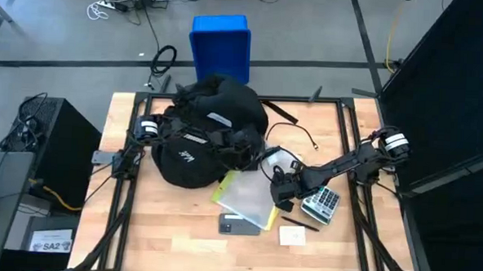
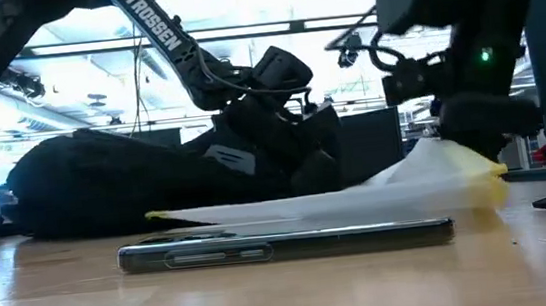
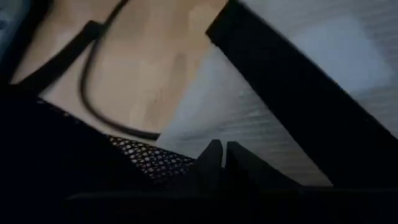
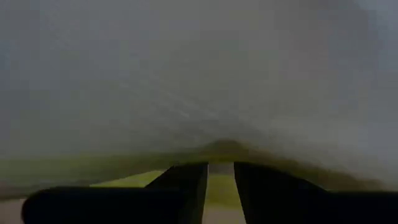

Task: Unpack backpack
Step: Remove the charger adapter from the zip bag

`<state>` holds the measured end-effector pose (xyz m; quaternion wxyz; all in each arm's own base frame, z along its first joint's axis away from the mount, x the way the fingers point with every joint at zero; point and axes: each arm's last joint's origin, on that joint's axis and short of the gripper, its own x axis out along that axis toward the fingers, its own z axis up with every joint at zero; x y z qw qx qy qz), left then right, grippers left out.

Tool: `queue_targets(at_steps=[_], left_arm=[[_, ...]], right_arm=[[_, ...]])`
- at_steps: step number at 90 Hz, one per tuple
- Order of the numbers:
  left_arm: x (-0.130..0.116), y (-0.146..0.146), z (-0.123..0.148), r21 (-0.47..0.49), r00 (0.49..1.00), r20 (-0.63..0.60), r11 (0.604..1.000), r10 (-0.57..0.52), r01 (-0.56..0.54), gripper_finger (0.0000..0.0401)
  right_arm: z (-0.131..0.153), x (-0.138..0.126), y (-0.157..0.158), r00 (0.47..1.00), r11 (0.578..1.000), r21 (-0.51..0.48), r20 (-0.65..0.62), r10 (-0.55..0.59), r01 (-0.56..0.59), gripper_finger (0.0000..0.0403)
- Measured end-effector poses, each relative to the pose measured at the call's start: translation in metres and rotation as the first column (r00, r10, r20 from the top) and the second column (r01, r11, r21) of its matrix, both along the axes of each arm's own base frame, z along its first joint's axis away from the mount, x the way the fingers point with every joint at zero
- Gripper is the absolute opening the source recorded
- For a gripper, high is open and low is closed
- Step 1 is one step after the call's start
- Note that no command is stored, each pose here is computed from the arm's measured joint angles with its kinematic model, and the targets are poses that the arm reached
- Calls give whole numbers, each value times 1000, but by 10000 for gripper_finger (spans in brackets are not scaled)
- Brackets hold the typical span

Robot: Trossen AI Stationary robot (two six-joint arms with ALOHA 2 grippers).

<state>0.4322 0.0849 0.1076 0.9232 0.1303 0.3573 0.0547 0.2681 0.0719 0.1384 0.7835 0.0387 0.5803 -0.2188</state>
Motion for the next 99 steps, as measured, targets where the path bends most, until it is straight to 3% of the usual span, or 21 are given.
queue_targets(at_steps=[21, 53, 84, 99], left_arm=[[-5, -21, -8, -53, 990, -119, 996, -79, 73, 0], [-11, -58, -9, -99, 959, -216, 981, -184, 166, 0], [-39, -74, 40, -94, 923, -318, 976, -218, 198, 0], [-63, -74, 50, -47, 941, -297, 987, -162, 156, 0]], right_arm=[[-6, -5, -9, 999, 995, -97, 6, -37, 38, 73], [-4, 6, 0, 993, 995, -79, 103, 62, -54, 164], [-2, 10, 8, 983, 994, -68, 157, 98, -89, 255], [-2, 10, 12, 979, 993, -59, 171, 107, -98, 273]])
